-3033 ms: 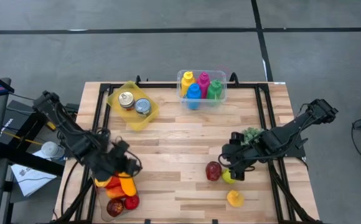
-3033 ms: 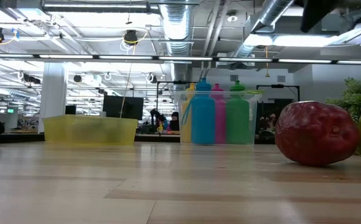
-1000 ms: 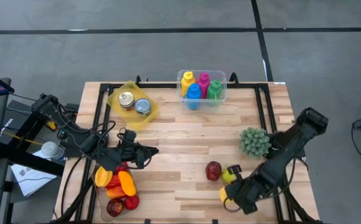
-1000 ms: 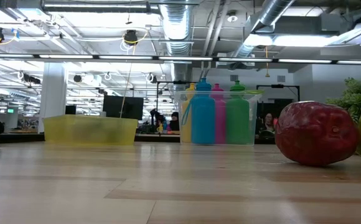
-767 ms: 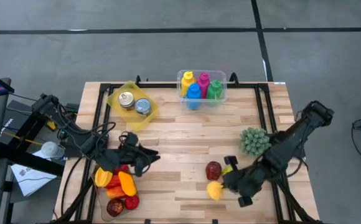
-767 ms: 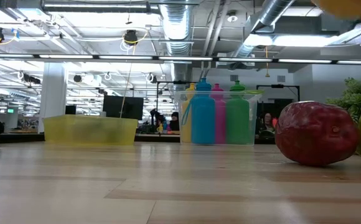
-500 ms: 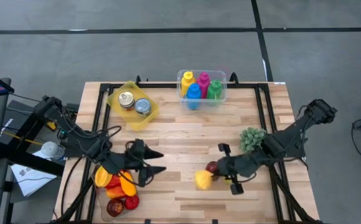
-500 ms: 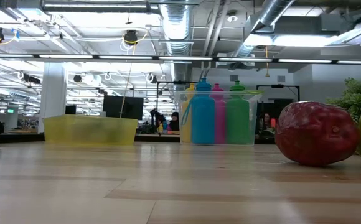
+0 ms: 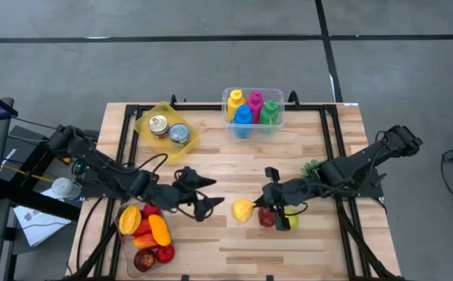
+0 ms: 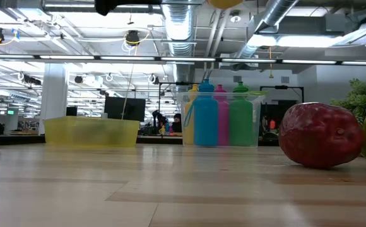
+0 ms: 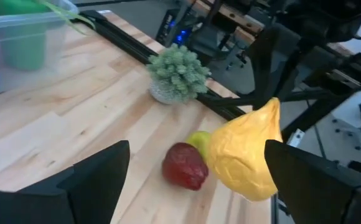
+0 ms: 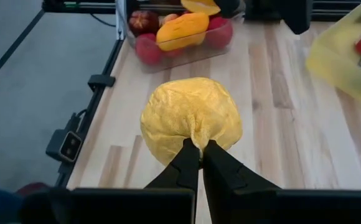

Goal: Pick & Place Food Item
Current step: Put the yellow garlic into the transparent bin

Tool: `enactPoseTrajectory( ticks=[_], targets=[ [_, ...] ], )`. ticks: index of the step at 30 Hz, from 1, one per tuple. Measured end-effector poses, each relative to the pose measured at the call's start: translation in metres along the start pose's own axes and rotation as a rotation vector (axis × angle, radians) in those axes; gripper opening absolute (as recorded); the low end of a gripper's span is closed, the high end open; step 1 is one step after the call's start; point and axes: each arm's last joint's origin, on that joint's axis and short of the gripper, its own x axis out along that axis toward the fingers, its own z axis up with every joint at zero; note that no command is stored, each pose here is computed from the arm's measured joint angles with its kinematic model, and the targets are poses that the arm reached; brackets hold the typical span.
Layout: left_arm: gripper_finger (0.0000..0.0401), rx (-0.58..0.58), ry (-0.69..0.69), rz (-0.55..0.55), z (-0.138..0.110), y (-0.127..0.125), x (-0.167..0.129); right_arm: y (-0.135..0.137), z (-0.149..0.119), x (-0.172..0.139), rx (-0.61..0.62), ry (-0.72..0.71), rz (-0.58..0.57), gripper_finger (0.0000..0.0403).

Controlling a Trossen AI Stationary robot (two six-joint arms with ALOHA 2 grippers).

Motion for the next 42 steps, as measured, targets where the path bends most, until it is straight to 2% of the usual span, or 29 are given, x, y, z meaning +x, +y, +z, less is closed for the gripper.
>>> enactPoseTrajectory(
  ticks=[17,20,23,25,27,31,39,42],
  targets=[
    [0.0358,-0.03,-0.031,0.067,0.015,0.018,0.016,-0.007,0.002,0.001,0.006,-0.008,-0.022,0.0007],
    [0.0358,-0.004,0.032,0.001,0.015,0.019,0.018,-0.007,0.002,0.001,0.0,-0.01,-0.022,0.0007],
    [0.0358,0.06,0.165,-0.162,0.017,0.021,0.023,-0.007,0.002,0.001,-0.016,-0.009,-0.022,0.0007],
    [0.036,0.034,0.205,-0.233,0.021,0.024,0.026,-0.007,0.002,0.001,-0.018,-0.01,-0.022,0.0007],
    [0.0364,0.005,0.185,-0.244,0.027,0.027,0.03,-0.007,0.002,0.001,-0.018,-0.01,-0.022,0.0007],
    [0.0371,0.023,0.086,-0.281,0.04,0.028,0.033,-0.007,0.002,0.001,-0.019,-0.009,-0.022,0.0007],
    [0.0369,0.225,0.054,-0.34,0.04,0.023,0.031,-0.007,0.002,0.001,-0.024,-0.006,-0.023,0.0007],
    [0.0363,0.267,0.051,-0.349,0.04,0.023,0.031,-0.007,0.002,0.001,-0.041,-0.006,-0.023,0.0007]
  ],
)
